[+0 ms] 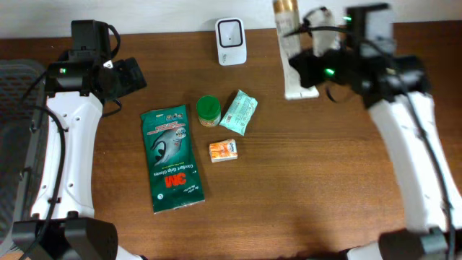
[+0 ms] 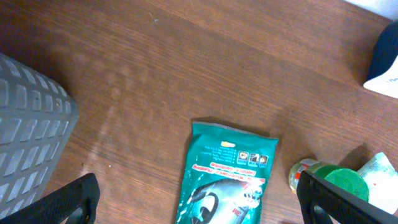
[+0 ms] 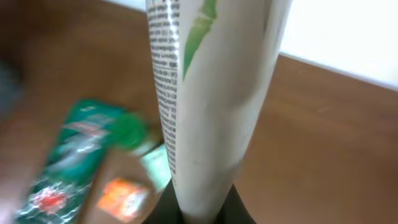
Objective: Scan the item barcode
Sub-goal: 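Carry the tube upright to the white barcode scanner, then hold the tube's barcode in front of the scanner window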
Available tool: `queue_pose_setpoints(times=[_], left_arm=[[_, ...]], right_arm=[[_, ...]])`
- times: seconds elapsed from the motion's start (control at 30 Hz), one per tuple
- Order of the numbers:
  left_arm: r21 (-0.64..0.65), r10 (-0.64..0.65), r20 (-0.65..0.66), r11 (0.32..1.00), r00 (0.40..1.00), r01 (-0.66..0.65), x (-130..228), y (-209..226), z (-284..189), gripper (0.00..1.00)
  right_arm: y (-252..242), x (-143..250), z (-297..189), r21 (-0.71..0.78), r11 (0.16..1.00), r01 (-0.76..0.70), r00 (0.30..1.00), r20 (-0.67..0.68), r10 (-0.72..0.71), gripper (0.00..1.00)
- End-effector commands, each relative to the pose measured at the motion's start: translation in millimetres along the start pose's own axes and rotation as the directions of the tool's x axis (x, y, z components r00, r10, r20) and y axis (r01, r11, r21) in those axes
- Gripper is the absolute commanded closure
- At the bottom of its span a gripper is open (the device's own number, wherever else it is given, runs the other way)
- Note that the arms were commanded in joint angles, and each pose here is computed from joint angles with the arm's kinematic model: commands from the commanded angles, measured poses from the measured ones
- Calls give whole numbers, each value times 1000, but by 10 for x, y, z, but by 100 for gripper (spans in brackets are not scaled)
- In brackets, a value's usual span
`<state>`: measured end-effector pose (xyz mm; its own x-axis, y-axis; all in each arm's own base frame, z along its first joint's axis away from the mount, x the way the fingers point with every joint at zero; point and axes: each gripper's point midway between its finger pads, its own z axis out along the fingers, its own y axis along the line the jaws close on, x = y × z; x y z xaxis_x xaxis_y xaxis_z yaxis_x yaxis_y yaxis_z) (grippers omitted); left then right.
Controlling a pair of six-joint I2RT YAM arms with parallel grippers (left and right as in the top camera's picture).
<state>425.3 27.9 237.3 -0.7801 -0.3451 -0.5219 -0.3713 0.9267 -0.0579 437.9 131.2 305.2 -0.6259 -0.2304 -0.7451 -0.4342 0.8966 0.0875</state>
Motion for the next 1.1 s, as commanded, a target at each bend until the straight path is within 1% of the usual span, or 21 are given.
queue_pose_setpoints(times=[0.0, 0.1, 0.23, 0.37, 0.43, 0.5, 0.8, 0.9, 1.07], left_arm=[[5, 11, 11, 1000, 1000, -11, -36, -1, -29, 1], [5, 11, 11, 1000, 1000, -11, -36, -1, -29, 1], [5, 11, 11, 1000, 1000, -11, -36, -1, -29, 1], [5, 11, 11, 1000, 1000, -11, -36, -1, -29, 1], [5, 11, 11, 1000, 1000, -11, -36, -1, -29, 1], [5, 11, 11, 1000, 1000, -11, -36, -1, -29, 1], [5, 11, 11, 1000, 1000, -11, -36, -1, -29, 1], [5, 11, 11, 1000, 1000, -11, -36, -1, -29, 1], [5, 11, 11, 1000, 1000, -11, -36, -1, -29, 1]], right_arm=[[-352, -194, 367, 326, 943, 63, 997, 18, -72, 96], [-431, -322, 770, 469, 858, 210, 973, -11, -232, 96], [-422, -487, 1195, 580, 745, 328, 923, -28, -384, 96], [-399, -568, 1534, 617, 680, 396, 875, -28, -484, 96], [-438, -586, 1660, 642, 651, 406, 860, -28, -509, 96], [-497, -586, 1768, 674, 603, 427, 841, -51, -539, 96], [-526, -418, 2336, 682, 442, 582, 710, -162, -686, 96], [-522, -255, 2529, 642, 369, 672, 639, -249, -728, 96], [-548, -190, 2581, 641, 359, 678, 637, -270, -722, 96]])
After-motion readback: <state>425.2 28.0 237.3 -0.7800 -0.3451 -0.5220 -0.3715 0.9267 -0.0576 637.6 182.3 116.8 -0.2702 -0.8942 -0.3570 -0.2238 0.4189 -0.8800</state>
